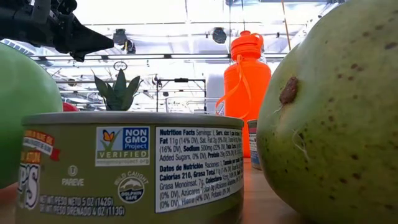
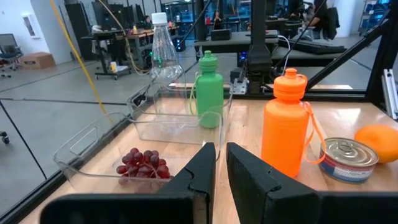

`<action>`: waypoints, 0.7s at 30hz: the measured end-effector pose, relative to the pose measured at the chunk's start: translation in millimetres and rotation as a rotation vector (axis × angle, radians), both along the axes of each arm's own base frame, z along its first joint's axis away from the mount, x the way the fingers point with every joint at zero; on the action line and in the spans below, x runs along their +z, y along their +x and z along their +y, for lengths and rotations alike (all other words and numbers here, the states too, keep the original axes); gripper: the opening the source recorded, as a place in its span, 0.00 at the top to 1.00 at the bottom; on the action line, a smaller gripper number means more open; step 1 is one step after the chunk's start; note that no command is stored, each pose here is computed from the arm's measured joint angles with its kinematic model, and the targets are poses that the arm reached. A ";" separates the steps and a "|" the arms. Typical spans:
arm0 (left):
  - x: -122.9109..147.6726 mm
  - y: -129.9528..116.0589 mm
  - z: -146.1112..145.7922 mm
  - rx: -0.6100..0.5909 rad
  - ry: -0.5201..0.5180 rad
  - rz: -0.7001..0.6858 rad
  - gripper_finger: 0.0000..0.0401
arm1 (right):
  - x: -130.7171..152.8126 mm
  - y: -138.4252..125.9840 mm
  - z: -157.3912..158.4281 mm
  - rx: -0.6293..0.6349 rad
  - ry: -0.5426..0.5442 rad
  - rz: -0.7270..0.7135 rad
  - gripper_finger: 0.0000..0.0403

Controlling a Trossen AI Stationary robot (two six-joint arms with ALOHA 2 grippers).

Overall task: Pick & Place Food Item
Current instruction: Put the mango into the left transparent bin

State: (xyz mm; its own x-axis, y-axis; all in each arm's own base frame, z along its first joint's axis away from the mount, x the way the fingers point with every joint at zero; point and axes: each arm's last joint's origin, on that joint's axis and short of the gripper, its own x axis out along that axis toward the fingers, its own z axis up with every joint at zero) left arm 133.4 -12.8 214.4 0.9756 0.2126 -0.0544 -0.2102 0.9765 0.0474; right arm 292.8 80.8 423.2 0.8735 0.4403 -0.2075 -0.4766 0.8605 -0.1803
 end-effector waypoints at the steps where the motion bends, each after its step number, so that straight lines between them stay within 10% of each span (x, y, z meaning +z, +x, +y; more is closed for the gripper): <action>1: 0.0 0.0 0.0 0.000 0.000 0.000 0.87 | 4.7 -11.7 -3.4 -0.023 -0.004 -0.021 0.49; 12: 0.0 0.0 0.0 0.000 0.012 0.002 0.87 | -38.4 -134.6 -39.5 -0.147 0.084 -0.268 0.50; 21: 0.1 0.0 0.0 0.000 0.019 0.004 0.87 | -102.0 -178.9 -50.9 -0.160 0.166 -0.415 0.50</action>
State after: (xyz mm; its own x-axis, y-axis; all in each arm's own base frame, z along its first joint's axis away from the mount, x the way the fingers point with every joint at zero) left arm 133.4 -12.7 214.5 0.9754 0.2138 -0.0538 -0.2101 0.9754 0.0670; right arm 113.9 29.9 321.2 0.9273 0.2912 0.2352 -0.2524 0.9504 -0.1817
